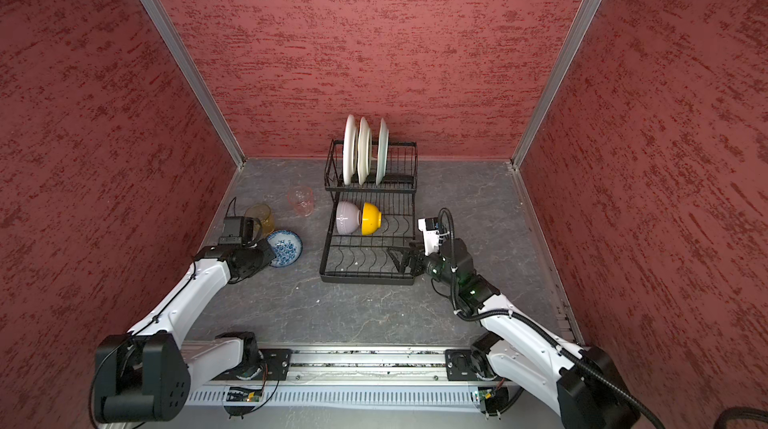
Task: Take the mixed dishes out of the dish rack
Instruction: 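Lower the floral bowl onto the table near the glasses and open the left gripper, then reach the right gripper to the yellow bowl in the rack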
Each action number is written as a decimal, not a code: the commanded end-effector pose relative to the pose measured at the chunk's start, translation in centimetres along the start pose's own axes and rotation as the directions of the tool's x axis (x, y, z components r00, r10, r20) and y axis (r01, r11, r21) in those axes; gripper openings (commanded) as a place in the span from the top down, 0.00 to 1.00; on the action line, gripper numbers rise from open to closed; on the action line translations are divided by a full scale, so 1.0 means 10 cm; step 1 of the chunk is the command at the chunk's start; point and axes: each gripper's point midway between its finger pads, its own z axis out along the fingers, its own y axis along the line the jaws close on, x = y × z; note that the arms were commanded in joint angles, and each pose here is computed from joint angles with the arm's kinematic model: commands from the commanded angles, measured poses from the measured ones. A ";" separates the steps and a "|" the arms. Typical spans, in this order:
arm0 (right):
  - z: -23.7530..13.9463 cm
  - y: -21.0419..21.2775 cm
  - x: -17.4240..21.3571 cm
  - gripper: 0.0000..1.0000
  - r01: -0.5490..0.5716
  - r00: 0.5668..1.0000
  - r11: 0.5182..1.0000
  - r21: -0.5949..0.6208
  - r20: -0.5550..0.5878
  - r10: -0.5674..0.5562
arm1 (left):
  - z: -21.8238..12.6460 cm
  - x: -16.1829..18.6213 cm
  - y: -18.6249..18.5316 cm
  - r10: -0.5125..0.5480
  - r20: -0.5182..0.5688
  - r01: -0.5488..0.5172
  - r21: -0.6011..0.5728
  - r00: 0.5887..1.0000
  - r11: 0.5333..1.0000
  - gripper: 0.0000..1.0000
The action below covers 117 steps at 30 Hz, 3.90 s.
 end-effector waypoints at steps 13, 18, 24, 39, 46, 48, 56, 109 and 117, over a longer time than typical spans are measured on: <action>0.03 -0.18 0.09 0.01 0.001 0.999 0.996 0.085 -0.042 0.003 | 0.12 -0.15 0.00 -0.017 0.028 0.017 -0.003 0.999 1.000 1.00; 0.05 -0.20 0.09 0.01 -0.004 0.999 0.995 0.102 -0.053 0.010 | 0.23 -0.16 -0.01 0.003 0.009 -0.003 -0.009 1.000 1.000 1.00; 0.09 -0.24 0.14 0.01 -0.014 0.995 0.992 0.125 -0.092 0.026 | 0.37 -0.17 -0.01 0.016 -0.020 -0.016 -0.028 1.000 0.999 0.93; 0.22 -0.29 0.14 0.01 -0.070 0.990 0.987 0.145 -0.114 0.087 | 0.10 -0.21 -0.31 0.065 0.015 -0.067 0.117 0.998 0.991 0.00; 0.31 -0.31 0.07 0.01 -0.066 0.989 0.983 0.170 -0.117 0.086 | -0.12 -0.15 -0.38 0.054 0.099 -0.073 0.200 0.994 0.977 0.01; 0.33 -0.30 0.03 0.01 -0.068 0.990 0.984 0.167 -0.108 0.087 | -0.17 -0.13 -0.41 0.051 0.114 -0.076 0.231 0.992 0.970 0.01; 0.40 -0.35 0.04 0.01 -0.104 0.991 0.978 0.182 -0.068 0.118 | -0.33 0.00 -0.56 0.035 0.115 -0.073 0.341 0.993 0.937 0.01; 1.58 -0.38 0.10 0.06 0.128 0.987 0.967 0.218 -0.121 -0.103 | -0.67 0.03 -1.17 0.118 0.216 -0.207 0.451 0.969 0.868 0.00; 1.64 -0.51 0.06 0.07 0.150 0.984 0.943 0.297 -0.134 -0.114 | -0.63 0.07 -1.14 0.121 0.212 -0.206 0.446 0.970 0.871 0.01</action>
